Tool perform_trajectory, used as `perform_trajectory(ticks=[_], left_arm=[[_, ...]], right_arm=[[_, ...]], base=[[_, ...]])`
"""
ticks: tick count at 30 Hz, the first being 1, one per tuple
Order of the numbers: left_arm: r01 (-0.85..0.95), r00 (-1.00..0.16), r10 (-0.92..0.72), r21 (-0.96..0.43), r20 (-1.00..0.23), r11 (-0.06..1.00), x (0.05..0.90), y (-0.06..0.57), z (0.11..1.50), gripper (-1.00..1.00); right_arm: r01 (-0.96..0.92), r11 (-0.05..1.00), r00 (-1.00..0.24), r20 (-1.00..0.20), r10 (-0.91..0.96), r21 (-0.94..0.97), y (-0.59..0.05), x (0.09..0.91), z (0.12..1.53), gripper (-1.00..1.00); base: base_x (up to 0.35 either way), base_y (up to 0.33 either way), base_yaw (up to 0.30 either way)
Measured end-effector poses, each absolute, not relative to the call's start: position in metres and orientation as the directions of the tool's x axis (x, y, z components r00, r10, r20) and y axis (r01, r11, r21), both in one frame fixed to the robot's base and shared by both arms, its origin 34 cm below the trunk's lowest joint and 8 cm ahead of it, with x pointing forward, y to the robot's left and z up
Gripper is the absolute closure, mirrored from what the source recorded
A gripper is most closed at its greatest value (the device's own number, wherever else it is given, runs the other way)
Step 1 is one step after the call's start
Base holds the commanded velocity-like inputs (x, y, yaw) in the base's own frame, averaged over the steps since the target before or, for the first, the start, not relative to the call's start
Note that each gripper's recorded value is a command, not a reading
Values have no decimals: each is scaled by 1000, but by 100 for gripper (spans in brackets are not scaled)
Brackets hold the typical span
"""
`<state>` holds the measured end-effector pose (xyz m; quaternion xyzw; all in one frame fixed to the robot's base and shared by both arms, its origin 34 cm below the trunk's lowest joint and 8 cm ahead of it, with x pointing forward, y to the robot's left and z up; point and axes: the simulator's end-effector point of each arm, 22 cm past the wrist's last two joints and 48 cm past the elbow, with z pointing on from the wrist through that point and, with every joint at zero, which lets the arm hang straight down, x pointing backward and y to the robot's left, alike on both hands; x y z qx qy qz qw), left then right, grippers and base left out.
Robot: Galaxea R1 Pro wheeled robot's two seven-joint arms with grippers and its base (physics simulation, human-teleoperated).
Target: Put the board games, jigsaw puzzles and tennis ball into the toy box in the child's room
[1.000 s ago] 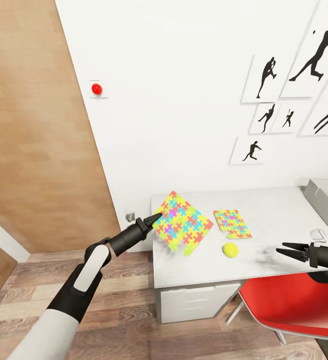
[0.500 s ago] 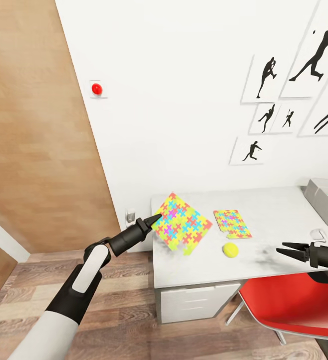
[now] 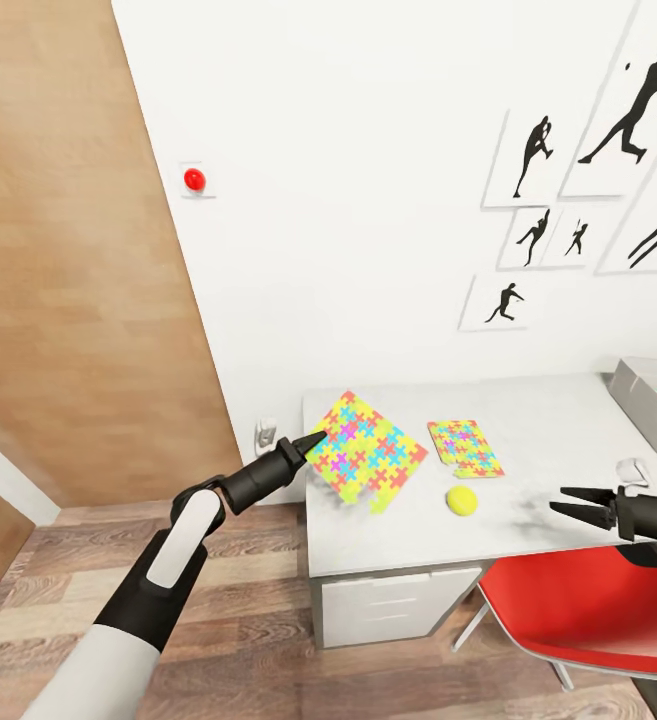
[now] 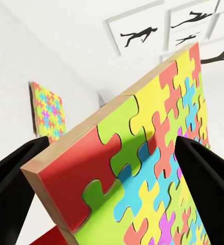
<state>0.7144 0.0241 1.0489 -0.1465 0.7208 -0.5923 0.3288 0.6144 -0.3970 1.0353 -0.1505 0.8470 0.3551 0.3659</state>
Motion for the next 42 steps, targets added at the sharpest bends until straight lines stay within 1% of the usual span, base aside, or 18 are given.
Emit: perform_trajectory(ticks=[12,42], left_arm=[[203,-733,-599,-944,-324,261,714,22,1065,100],[250,-714,-598,-930,-365,270,711,25,1094,100]], right_arm=[[-528,692,-687,-726,-8,492,-386,608,1044,-100],[-552,691,-653,-757,-9,468,-385,605,1069,-100]], base=[[0,0,0],[0,0,0]])
